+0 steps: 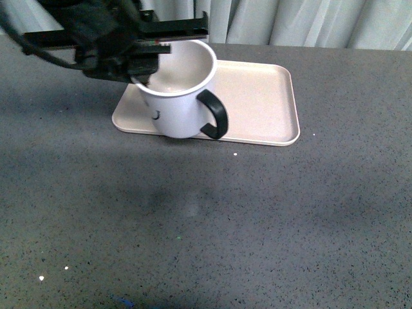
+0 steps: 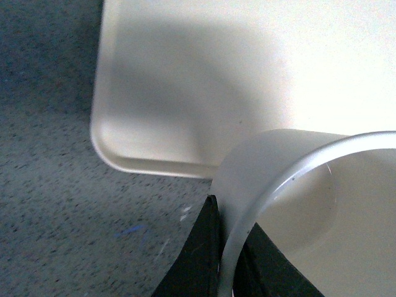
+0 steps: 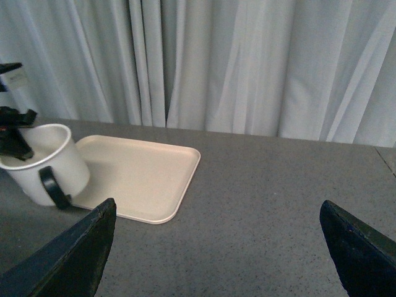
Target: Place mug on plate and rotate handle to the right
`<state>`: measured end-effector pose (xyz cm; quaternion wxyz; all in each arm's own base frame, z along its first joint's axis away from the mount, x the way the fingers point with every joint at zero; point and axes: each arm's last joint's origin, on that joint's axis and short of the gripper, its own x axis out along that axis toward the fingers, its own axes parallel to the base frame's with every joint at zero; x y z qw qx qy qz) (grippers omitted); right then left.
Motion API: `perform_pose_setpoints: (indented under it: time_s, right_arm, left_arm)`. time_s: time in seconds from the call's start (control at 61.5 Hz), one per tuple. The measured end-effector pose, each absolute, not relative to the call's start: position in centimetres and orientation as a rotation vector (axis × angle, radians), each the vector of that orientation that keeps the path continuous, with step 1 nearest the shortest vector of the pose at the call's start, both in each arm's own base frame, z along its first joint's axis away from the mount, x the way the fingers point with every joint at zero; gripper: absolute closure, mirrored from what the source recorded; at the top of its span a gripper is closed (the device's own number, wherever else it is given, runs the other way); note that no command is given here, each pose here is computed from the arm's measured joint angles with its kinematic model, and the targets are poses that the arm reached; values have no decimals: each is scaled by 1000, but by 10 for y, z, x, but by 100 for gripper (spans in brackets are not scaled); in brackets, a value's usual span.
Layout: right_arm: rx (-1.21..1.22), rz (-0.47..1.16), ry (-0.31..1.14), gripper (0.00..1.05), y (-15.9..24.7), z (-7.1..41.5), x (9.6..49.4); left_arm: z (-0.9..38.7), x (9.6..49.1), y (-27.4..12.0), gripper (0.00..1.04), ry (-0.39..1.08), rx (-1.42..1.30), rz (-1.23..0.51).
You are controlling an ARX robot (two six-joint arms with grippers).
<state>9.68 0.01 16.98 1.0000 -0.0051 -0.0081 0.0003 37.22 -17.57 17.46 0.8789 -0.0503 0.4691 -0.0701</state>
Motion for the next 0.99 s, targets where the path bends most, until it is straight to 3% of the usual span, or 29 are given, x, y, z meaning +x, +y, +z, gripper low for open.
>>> perform_pose_setpoints:
  time_s: [0.358, 0.992]
  right_arm:
    - [-10, 1, -16, 9, 0, 170, 97]
    - [-10, 1, -16, 9, 0, 170, 97]
  left_arm:
    - [165, 403, -214, 103, 999, -102, -127]
    - [145, 421, -231, 103, 1031, -56, -94]
